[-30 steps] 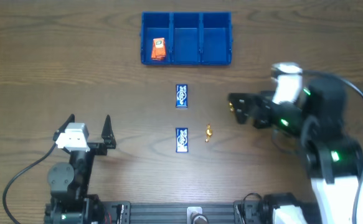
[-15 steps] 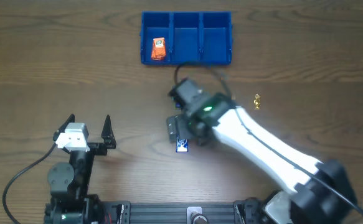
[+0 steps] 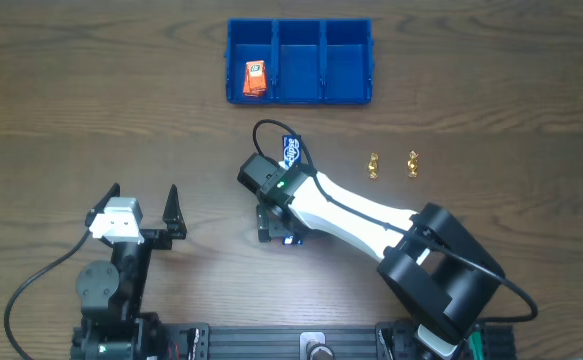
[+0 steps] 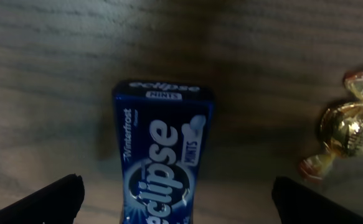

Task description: Sort Candies Into Trays

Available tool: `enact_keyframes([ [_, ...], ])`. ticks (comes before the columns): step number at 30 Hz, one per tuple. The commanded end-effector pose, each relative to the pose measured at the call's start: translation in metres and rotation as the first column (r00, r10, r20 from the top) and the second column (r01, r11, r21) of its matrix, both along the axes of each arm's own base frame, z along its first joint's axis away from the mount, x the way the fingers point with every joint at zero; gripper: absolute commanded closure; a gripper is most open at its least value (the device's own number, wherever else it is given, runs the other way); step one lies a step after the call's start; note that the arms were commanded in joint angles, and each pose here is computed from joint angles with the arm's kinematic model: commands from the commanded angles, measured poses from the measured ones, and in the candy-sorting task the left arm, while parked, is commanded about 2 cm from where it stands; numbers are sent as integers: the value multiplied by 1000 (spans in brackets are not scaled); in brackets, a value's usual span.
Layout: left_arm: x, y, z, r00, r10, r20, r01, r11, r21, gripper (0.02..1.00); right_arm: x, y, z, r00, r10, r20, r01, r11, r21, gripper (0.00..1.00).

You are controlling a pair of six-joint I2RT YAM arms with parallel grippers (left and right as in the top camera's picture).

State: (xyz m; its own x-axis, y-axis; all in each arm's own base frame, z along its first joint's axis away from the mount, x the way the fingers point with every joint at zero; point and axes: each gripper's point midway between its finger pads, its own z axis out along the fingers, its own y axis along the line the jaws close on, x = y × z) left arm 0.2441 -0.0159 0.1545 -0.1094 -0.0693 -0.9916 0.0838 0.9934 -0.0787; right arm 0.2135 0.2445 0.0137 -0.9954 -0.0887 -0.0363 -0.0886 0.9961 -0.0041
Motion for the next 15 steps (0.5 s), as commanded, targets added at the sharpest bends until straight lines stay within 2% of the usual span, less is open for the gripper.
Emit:
enact_keyframes([
  [1, -1, -4, -16, 999, -24, -46, 23, 1000, -7, 20, 9, 5, -9, 999, -31, 23, 32, 999, -7, 56],
  [6, -1, -4, -16, 999, -24, -46, 23, 1000, -7, 20, 9, 6, -18, 999, -42, 17, 43, 999, -13, 123],
  [8, -1, -4, -16, 999, -24, -46, 23, 1000, -7, 20, 9, 5, -21, 998, -58, 13, 58, 998, -19, 187],
  [12, -1, -4, -16, 999, -24, -46, 23, 1000, -7, 20, 11, 8, -22, 998, -58, 20, 59, 998, -8, 467],
  [15, -1, -4, -16, 999, -24, -46, 23, 1000, -7, 23, 10, 9, -22, 998, -56, 20, 56, 998, -6, 638],
])
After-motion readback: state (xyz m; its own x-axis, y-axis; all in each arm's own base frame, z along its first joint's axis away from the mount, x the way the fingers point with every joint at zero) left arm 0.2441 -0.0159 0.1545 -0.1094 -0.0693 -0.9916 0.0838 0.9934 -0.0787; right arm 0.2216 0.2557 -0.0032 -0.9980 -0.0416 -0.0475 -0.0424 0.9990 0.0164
